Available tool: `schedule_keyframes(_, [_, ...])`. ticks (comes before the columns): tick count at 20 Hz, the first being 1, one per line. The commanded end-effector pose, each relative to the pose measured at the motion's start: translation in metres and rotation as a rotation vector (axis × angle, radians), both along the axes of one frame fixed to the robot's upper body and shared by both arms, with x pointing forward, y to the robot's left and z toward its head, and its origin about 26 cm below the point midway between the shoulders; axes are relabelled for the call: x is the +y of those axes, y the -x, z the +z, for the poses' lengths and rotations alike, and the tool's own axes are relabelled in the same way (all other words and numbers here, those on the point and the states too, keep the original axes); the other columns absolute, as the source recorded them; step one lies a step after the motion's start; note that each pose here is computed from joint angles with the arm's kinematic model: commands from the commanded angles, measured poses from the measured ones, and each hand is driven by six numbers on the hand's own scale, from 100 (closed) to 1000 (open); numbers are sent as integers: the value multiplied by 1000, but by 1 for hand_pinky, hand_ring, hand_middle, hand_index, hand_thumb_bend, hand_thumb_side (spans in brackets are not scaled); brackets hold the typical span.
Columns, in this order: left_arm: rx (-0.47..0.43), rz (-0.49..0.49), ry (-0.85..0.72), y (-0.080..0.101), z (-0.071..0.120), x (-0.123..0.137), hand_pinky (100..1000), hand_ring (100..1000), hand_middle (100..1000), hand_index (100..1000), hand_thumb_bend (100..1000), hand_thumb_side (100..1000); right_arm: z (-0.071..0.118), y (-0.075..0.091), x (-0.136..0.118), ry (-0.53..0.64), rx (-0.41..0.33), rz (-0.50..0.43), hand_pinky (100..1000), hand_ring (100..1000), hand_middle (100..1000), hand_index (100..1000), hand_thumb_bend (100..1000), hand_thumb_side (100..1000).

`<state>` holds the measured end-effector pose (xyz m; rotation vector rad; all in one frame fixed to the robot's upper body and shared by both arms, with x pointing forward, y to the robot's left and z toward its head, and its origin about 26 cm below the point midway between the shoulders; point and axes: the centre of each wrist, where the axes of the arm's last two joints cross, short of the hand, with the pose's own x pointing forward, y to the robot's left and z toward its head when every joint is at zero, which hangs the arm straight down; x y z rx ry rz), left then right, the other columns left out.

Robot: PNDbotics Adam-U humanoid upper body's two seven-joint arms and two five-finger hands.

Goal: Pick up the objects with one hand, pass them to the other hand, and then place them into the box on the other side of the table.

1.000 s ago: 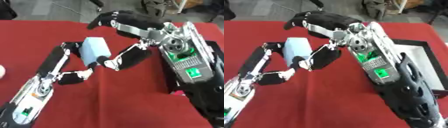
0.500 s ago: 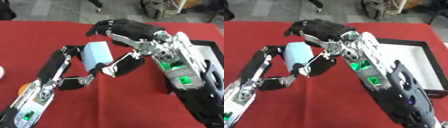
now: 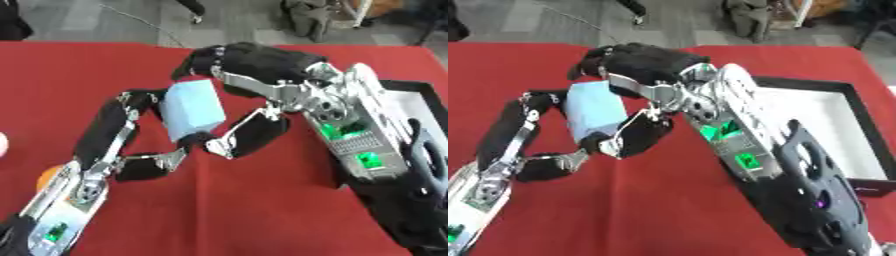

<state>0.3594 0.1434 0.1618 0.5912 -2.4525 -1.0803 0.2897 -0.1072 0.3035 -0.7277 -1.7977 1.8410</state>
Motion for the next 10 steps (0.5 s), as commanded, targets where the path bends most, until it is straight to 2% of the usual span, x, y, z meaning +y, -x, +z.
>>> schedule_keyframes(1, [-64, -27, -6, 4, 10, 1, 613, 480, 400, 482, 100, 490, 7, 5, 0, -4, -43, -4, 929, 955, 894, 920, 270, 297])
schedule_keyframes(7, [-107, -55, -12, 8, 11, -1, 612, 480, 400, 481, 100, 478, 6, 5, 2, -8, -44, -6, 928, 953, 889, 916, 255, 275])
schedule_keyframes(10, [-118, -60, -11, 8, 11, -2, 613, 480, 401, 482, 100, 476, 5, 4, 3, -11, -43, -8, 925, 947, 857, 900, 246, 254])
